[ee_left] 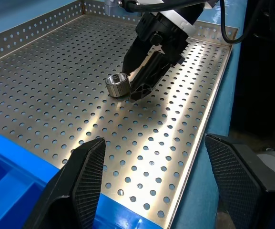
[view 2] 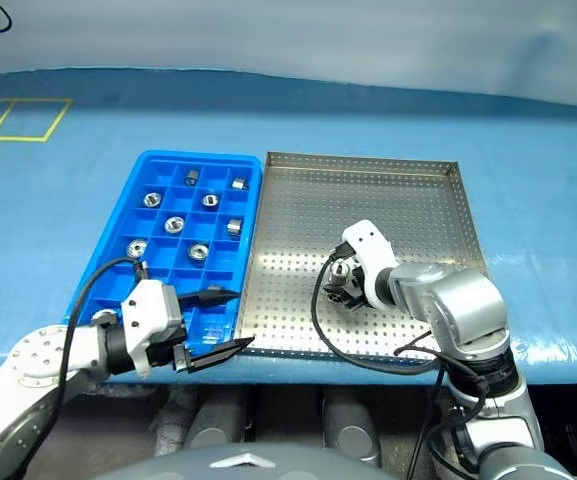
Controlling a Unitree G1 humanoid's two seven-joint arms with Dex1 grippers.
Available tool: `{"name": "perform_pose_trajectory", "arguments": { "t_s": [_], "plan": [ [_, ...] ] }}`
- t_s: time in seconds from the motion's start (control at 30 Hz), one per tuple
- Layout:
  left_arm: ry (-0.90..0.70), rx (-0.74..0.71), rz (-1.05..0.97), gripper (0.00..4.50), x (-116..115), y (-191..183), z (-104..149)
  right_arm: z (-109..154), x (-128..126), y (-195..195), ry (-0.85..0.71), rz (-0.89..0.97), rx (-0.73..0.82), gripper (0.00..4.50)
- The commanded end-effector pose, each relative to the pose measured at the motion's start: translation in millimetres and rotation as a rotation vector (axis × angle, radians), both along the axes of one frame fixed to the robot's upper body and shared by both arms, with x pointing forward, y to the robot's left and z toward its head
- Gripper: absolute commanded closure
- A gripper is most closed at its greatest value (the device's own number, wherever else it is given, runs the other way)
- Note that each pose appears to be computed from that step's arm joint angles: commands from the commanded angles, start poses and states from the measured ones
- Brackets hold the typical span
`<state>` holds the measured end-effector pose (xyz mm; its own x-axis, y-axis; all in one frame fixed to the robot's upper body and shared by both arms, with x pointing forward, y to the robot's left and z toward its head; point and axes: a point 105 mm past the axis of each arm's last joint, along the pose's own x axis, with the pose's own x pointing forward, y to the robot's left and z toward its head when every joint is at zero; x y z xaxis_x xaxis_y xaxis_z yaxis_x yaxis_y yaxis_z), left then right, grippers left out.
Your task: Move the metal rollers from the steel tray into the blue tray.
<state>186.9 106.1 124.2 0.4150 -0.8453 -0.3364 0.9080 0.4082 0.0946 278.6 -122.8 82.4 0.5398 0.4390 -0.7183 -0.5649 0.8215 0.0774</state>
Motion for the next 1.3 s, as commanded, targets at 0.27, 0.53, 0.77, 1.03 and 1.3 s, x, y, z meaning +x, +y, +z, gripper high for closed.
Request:
{"name": "perform_pose_trajectory", "arguments": {
  "t_s": [0.27, 0.53, 0.77, 1.03, 1.3],
  "plan": [
    [-0.036, -0.026, -0.034, 0.86, 2, -7, 7, 7, 9, 3, -0.081, -0.015, 0.006, 0.05],
    [-0.039, -0.029, -0.028, 0.86, 7, -11, 5, -3, 17, 6, -0.076, -0.025, -0.004, 0.69],
    [-0.052, -0.046, 0.005, 0.86, 35, -35, -3, -4, 20, 5, -0.091, -0.03, -0.002, 2.78],
    [-0.206, -0.103, 0.333, 0.86, 71, 6, 28, 29, 38, 26, -0.228, 0.066, 0.014, 2.78],
    [-0.22, -0.04, 0.365, 0.86, 39, 40, 35, 55, 48, 87, -0.301, 0.319, 0.081, 2.78]
  ]
}}
